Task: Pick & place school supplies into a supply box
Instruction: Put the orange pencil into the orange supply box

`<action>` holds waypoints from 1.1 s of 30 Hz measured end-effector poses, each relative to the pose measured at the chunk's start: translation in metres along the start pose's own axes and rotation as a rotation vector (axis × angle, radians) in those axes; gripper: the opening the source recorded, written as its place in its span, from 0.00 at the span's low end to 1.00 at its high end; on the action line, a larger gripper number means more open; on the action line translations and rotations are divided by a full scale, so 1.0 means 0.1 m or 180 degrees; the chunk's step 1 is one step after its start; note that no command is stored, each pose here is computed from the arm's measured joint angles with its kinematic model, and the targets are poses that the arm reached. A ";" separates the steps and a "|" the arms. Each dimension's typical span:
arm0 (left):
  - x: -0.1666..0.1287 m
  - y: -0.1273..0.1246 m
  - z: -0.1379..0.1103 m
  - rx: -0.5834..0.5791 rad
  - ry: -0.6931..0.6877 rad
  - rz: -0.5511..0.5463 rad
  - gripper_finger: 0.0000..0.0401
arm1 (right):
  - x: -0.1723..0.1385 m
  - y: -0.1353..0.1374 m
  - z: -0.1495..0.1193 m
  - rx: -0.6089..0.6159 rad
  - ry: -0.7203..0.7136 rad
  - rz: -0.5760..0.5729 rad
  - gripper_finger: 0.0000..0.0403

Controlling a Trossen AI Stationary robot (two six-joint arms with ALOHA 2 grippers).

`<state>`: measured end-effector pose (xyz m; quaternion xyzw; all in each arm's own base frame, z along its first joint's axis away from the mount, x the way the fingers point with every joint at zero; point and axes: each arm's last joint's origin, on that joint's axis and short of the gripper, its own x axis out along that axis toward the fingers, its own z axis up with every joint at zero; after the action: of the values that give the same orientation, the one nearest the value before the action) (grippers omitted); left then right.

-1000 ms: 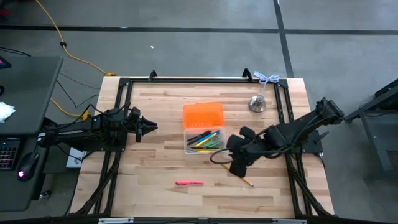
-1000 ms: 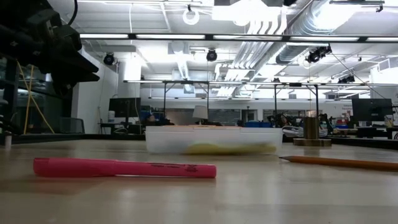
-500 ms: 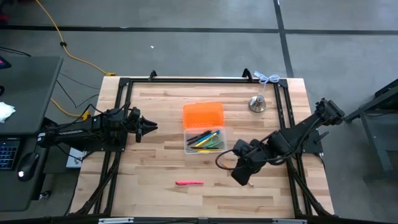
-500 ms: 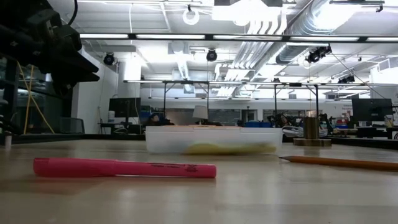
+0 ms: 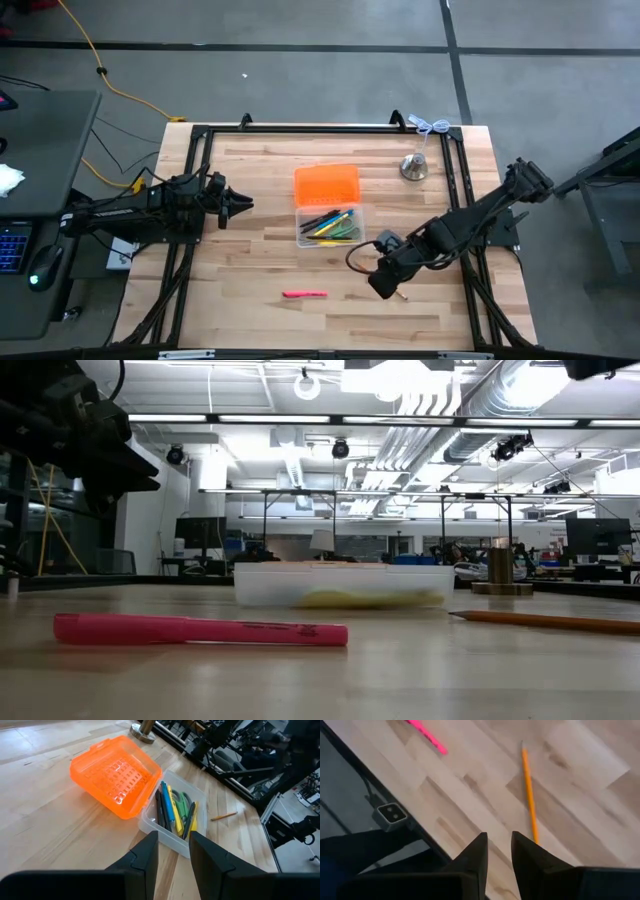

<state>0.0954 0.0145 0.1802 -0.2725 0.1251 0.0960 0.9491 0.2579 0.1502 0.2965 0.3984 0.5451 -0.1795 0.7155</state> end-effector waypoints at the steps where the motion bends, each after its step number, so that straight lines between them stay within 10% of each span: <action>1: 0.00 0.00 0.00 0.0001 0.0000 0.0000 0.35 | 0.04 -0.01 0.00 0.0012 0.0024 0.0020 0.16; 33: 0.00 0.00 0.00 0.0001 -0.0013 0.0022 0.35 | 0.79 -0.34 0.01 -0.0163 0.0269 0.0113 0.23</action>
<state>0.0954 0.0147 0.1802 -0.2718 0.1241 0.0999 0.9491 0.2619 0.1425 0.2104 0.3968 0.5720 -0.1358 0.7049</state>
